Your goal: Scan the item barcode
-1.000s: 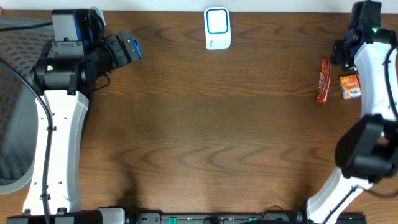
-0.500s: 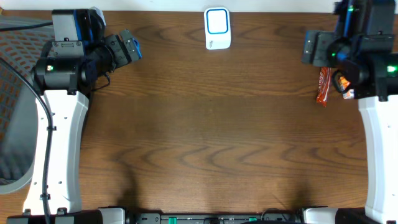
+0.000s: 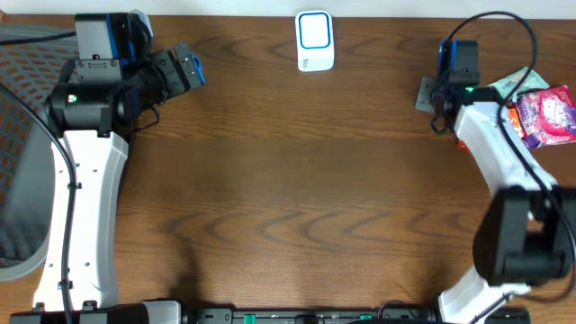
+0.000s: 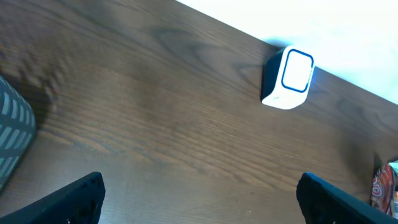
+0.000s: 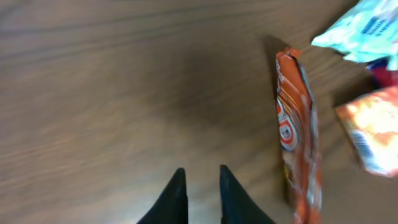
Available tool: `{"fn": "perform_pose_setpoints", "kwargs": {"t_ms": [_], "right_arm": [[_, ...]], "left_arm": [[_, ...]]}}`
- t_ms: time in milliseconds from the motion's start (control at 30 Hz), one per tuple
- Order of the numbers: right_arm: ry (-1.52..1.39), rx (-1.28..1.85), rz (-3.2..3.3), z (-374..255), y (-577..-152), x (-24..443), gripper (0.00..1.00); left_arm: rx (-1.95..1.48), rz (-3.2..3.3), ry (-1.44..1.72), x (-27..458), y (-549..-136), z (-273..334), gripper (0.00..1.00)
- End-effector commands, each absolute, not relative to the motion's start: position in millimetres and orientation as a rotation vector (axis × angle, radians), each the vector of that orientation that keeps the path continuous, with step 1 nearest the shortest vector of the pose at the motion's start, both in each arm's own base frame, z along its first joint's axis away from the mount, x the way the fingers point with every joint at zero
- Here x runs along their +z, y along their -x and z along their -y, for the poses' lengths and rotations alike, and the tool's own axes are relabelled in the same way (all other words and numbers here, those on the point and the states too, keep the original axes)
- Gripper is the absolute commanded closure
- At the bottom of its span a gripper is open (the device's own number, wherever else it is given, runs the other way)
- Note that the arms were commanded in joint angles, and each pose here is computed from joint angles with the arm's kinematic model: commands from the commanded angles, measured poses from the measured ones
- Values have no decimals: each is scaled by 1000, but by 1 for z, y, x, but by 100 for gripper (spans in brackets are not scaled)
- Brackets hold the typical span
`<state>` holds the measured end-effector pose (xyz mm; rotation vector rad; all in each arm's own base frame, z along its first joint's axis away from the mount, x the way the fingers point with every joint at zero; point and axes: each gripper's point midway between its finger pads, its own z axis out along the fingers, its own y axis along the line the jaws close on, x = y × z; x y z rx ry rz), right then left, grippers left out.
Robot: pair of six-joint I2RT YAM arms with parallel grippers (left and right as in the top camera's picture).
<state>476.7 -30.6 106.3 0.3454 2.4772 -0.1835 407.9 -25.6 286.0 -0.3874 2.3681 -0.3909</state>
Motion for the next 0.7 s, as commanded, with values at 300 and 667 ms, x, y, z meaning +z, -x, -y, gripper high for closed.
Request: {"fn": "perform_pose_setpoints", "kwargs": {"t_ms": [300, 667], "right_arm": [[-612, -282, -2495, 100, -493, -1, 99], [-758, -360, -2472, 169, -474, -5, 99]], "left_arm": [[-382, -2376, 384, 283, -409, 24, 2], [-382, -2376, 384, 283, -409, 24, 2]]}}
